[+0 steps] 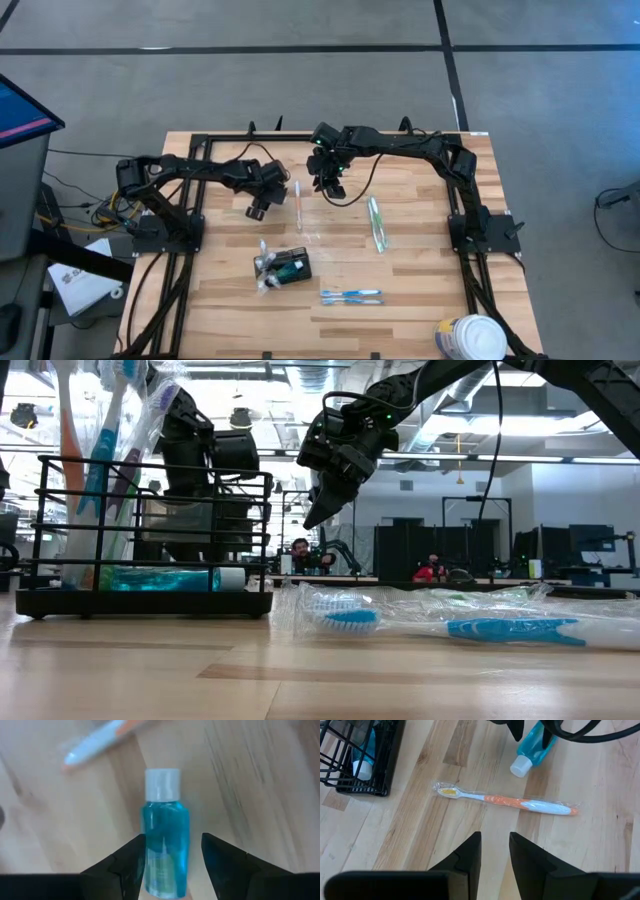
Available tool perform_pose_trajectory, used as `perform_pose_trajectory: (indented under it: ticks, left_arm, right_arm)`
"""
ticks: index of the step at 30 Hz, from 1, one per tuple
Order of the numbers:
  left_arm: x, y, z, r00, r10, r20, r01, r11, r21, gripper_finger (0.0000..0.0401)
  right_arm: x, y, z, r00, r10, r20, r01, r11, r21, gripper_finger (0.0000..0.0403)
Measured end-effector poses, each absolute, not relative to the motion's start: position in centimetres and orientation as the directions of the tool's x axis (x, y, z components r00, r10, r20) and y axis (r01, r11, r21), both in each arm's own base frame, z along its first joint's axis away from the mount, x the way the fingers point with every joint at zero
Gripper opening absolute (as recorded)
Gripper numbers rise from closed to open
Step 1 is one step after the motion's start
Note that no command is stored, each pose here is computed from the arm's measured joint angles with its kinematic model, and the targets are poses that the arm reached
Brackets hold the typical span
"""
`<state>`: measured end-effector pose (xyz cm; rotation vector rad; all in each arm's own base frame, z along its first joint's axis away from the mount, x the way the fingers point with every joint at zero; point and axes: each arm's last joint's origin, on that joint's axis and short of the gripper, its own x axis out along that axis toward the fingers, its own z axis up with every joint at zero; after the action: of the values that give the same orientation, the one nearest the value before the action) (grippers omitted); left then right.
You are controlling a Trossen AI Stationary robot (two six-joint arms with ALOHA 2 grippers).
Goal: Pick & Place toothbrushing station
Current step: Put the mouthwash into the black toothbrush rack
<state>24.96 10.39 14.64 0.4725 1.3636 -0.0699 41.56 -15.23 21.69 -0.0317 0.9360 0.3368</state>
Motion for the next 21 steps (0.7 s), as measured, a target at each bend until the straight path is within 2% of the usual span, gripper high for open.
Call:
perform_pose_trajectory:
  ticks: [13, 16, 21]
  left_arm:
    - [24.2, 10.1, 13.3, 0.239, 0.244, -0.94, 0.307, 0.899, 0.312, 0.0183]
    - [24.2, 10.1, 13.3, 0.232, 0.258, -0.938, 0.304, 0.897, 0.322, 0.0164]
    - [24.2, 10.1, 13.2, 0.23, 0.263, -0.937, 0.304, 0.895, 0.326, 0.0106]
  right_arm:
    - [41.6, -15.2, 21.7, 0.545, 0.27, -0.794, -0.298, 0.947, 0.118, 0.0092]
    - [41.6, -15.2, 21.7, 0.545, 0.271, -0.794, -0.298, 0.947, 0.118, 0.0092]
    - [41.6, -15.2, 21.7, 0.544, 0.271, -0.794, -0.298, 0.947, 0.119, 0.0092]
